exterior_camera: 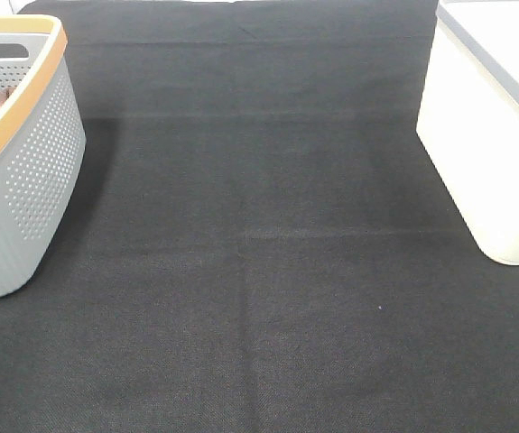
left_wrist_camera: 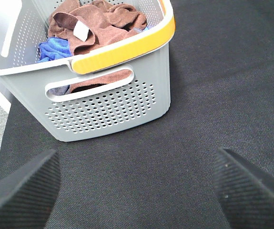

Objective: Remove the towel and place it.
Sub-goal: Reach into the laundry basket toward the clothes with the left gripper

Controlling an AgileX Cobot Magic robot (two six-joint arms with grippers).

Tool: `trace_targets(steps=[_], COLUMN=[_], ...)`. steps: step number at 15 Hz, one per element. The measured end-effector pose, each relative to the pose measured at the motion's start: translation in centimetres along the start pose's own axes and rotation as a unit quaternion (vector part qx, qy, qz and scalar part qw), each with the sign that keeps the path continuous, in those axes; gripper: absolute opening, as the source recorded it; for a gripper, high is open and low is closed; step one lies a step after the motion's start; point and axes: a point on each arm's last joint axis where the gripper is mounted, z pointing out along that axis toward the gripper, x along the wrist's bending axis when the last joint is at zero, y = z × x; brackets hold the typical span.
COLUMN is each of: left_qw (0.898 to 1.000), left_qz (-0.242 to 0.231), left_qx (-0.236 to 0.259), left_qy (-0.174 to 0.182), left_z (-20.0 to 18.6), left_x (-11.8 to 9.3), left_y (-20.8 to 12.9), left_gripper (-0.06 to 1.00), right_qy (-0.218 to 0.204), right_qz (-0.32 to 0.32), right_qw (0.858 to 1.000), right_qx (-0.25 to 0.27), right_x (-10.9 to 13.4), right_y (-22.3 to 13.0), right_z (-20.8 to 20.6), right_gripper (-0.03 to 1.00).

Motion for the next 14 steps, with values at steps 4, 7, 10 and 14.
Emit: trace_targets(steps=[4, 7, 10, 14], left_qw=[1.000, 1.000, 1.000, 0.998], left_qz=[0.000, 0.000, 0.000, -0.001], left_qx=[0.000, 0.000, 0.000, -0.040], left_qy=[0.000, 0.001, 0.001, 0.041], left_z=[0.0, 0.0, 0.0, -0.5], left_x=[0.0, 0.0, 0.0, 0.8], left_y=[0.0, 0.0, 0.0, 1.1], left_gripper=[0.82, 0.82, 0.82, 0.77], right_qy=[0.000, 0.000, 0.000, 0.000], right_qz=[0.000, 0.000, 0.000, 0.000], right_qw=[1.000, 1.000, 1.000, 1.000], right_qx=[0.000, 0.000, 0.000, 0.000], right_x=[0.0, 0.0, 0.0, 0.0], right_y=[0.0, 0.0, 0.0, 0.0], right_z=[0.0, 0.0, 0.0, 0.0], right_gripper=[0.65, 0.65, 0.65, 0.65])
